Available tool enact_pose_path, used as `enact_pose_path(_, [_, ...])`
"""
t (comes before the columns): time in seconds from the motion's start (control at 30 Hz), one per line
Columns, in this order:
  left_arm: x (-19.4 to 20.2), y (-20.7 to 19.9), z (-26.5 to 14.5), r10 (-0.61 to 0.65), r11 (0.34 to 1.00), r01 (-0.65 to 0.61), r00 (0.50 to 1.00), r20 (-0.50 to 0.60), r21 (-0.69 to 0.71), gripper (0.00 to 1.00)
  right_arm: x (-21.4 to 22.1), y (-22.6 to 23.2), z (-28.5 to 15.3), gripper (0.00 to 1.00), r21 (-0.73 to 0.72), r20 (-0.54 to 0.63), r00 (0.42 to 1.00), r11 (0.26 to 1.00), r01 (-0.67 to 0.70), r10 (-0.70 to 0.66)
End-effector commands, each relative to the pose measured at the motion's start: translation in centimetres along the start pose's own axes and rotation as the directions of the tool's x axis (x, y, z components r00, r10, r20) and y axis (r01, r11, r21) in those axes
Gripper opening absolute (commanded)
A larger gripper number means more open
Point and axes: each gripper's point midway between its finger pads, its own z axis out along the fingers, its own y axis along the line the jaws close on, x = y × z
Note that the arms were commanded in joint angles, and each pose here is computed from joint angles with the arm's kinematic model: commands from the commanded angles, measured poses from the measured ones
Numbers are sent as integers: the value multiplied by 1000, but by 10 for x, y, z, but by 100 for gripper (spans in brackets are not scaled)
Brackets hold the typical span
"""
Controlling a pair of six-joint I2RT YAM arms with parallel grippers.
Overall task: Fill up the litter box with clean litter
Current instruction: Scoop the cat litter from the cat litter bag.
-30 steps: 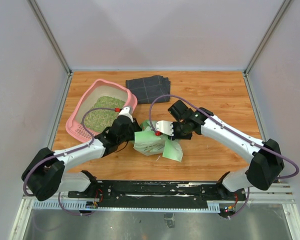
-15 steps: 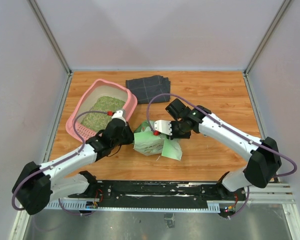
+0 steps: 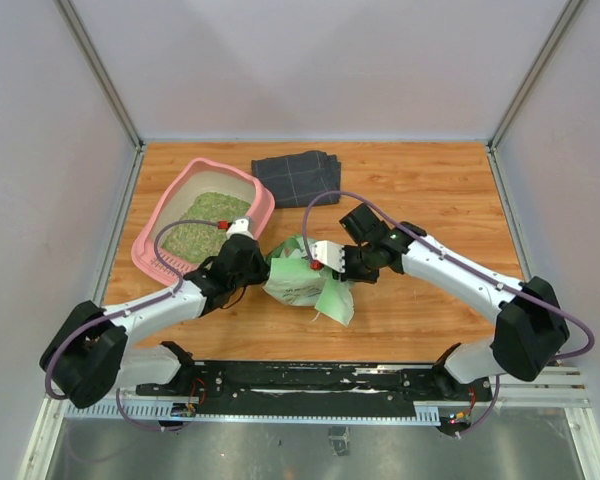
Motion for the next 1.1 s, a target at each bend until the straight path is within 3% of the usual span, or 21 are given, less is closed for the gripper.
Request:
enact_pose_path(0.0, [17, -19, 6, -5, 996, 11, 998, -70, 84, 7, -54, -3, 15, 1, -23, 326, 945, 1000, 6, 2])
enact_pose_path(0.17, [9, -18, 7, -10, 998, 13, 999, -49, 66, 11, -52, -11, -12, 1, 29, 425, 904, 998, -61, 43])
enact_pose_path(0.37, [-5, -23, 5, -25, 997, 28, 999, -31, 76, 16, -47, -11, -34, 1, 69, 459, 887, 993, -95, 53])
enact_pose_path(0.5, [-33, -35, -8, -20, 995, 17, 1000, 24, 95, 19, -42, -8, -38, 1, 64, 463, 883, 991, -122, 79])
enact_pose_path(0.67, [-86, -51, -39, 28, 994, -43, 989, 147, 102, 31, -39, -10, -50, 1, 78, 498, 860, 981, -175, 114])
enact_pose_path(0.77, [-115, -54, -61, 97, 987, -125, 964, 248, 101, 34, -37, -12, -57, 1, 92, 506, 853, 976, -198, 125])
enact_pose_path(0.9, [-142, -65, -96, 213, 946, -290, 892, 398, 143, 38, -38, -14, -67, 1, 106, 525, 842, 971, -213, 127])
enact_pose_path(1.07, [-165, -77, -136, 266, 905, -391, 827, 495, 168, 42, -34, -14, -74, 1, 104, 522, 841, 968, -228, 142])
